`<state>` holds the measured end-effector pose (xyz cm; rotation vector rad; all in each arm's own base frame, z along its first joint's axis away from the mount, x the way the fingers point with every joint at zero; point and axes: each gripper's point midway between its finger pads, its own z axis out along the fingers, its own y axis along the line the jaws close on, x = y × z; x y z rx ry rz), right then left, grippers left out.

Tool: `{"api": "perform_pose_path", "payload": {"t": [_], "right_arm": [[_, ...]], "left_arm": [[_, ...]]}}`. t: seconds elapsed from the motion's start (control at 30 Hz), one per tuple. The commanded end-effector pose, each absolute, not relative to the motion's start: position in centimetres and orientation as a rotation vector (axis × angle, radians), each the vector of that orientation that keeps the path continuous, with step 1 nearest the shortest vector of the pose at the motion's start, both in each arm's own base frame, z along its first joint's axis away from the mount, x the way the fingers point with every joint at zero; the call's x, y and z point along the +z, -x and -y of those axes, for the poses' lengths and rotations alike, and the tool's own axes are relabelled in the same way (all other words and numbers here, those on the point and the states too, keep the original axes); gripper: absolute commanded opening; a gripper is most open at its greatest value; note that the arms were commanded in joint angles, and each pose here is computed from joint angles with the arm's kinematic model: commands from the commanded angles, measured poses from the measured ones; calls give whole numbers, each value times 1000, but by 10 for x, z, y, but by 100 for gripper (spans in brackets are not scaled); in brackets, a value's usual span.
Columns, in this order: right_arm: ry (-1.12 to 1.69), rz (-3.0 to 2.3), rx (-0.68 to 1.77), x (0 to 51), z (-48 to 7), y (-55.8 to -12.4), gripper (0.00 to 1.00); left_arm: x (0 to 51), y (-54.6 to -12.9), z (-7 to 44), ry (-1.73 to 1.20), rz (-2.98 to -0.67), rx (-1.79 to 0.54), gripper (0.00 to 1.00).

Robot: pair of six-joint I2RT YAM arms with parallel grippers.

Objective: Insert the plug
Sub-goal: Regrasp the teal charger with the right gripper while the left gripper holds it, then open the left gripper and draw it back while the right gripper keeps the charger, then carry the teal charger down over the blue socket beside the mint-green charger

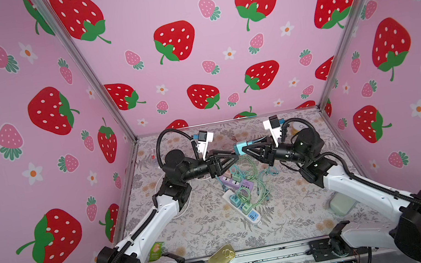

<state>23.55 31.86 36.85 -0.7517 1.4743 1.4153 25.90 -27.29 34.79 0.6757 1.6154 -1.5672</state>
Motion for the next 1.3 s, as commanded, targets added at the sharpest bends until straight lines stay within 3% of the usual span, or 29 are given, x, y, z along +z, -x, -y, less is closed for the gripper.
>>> {"api": "perform_pose_path", "payload": {"t": [0.0,0.33,0.73,1.27], "right_arm": [[781,-1557,1273,361,-312,-240,4],[786,-1872,1069,314,-290,-241,2],[880,-2256,909,231,-270,-216,1],[1007,-2478,689,162,-270,-165,0]], "left_arm": [[341,-258,267,-669,-1648,-1522,54],[288,-264,243,-560,-1879,-1265,54],[184,-299,191,-271,-2288,-811,48],[93,-294,190,-174,-2555,-792,42]]}}
